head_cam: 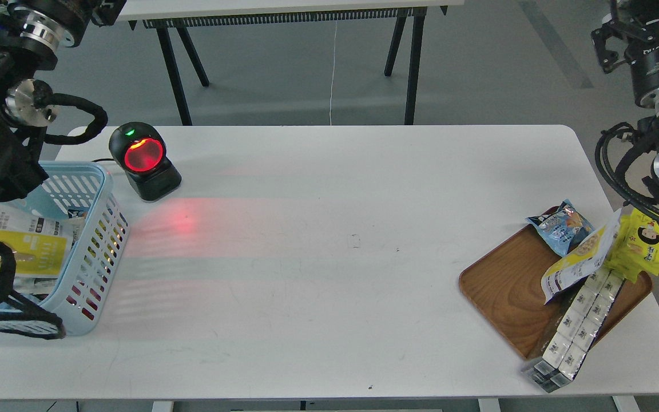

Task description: Scan snack and place in basket

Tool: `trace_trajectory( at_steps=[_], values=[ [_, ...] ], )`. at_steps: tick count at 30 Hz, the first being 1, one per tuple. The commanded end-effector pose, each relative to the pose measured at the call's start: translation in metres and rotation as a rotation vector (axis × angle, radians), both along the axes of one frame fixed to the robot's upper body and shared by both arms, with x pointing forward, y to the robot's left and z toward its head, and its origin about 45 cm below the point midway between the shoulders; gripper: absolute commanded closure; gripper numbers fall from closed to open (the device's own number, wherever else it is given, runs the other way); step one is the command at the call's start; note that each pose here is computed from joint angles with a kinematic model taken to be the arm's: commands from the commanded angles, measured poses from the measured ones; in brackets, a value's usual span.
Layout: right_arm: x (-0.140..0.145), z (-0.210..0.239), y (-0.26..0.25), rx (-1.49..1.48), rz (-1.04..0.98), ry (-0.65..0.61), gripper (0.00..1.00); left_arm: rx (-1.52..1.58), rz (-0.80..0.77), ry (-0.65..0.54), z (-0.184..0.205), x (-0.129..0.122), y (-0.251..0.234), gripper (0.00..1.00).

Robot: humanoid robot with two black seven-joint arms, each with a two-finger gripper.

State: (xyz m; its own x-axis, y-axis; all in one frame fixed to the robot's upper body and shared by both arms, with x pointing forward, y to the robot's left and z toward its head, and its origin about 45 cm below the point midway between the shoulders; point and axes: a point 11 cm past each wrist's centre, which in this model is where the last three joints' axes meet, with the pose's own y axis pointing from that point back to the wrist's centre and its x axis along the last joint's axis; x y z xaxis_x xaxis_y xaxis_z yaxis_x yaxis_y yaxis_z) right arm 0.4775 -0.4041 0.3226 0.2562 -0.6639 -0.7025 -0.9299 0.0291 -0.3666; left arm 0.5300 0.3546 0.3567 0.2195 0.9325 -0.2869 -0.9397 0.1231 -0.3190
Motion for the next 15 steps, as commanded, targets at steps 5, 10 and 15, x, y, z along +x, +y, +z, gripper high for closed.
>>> trace_trajectory(
  at_steps=[5,10,15],
  values=[
    [0.005,-0.015,0.018,0.013,0.072,0.067,0.01,-0.312,0.019,0.083,-0.049,-0.004,-0.017,0.00],
    [0.005,-0.017,0.022,0.023,0.077,0.067,0.01,-0.376,0.043,0.115,-0.071,-0.010,-0.012,0.00],
    [0.006,-0.015,0.023,0.025,0.079,0.064,0.01,-0.415,0.071,0.148,-0.094,-0.020,-0.004,0.00]
  ],
)
